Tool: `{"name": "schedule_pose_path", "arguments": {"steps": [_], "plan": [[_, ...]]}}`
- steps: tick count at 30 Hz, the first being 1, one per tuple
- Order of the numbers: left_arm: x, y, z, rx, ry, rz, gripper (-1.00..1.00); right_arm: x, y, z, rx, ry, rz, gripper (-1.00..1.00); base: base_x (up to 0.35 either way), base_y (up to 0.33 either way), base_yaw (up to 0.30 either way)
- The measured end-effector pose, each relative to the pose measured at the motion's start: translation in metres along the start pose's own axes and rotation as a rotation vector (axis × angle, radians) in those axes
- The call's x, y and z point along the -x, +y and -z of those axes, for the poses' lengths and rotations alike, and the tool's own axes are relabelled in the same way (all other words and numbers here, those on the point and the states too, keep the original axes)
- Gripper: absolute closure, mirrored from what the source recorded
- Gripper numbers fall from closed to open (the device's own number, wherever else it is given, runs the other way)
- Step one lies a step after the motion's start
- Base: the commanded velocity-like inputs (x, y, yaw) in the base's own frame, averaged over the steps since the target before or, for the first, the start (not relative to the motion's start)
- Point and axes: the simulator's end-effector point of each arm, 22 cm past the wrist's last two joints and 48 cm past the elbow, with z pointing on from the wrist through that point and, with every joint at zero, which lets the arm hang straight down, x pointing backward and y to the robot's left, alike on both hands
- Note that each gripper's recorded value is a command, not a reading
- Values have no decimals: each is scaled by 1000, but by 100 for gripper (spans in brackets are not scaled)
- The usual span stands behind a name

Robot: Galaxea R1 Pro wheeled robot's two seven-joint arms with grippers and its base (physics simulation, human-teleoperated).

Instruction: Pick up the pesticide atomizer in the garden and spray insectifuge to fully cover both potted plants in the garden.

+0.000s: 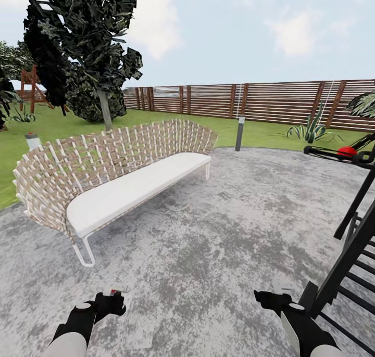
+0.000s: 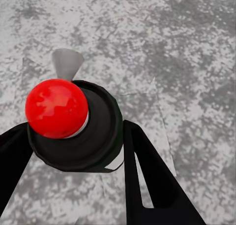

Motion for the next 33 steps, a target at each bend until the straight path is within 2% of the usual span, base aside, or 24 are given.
{"name": "schedule_pose_path", "arguments": {"steps": [13, 28, 33], "plan": [[0, 0, 0, 1, -1, 1, 100, 0, 0, 0, 0, 0, 0, -100, 54, 78, 0], [0, 0, 0, 0, -1, 1, 100, 0, 0, 0, 0, 0, 0, -100, 308, 77, 0], [0, 0, 0, 0, -1, 1, 100, 0, 0, 0, 0, 1, 0, -100, 90, 2, 0]]}}
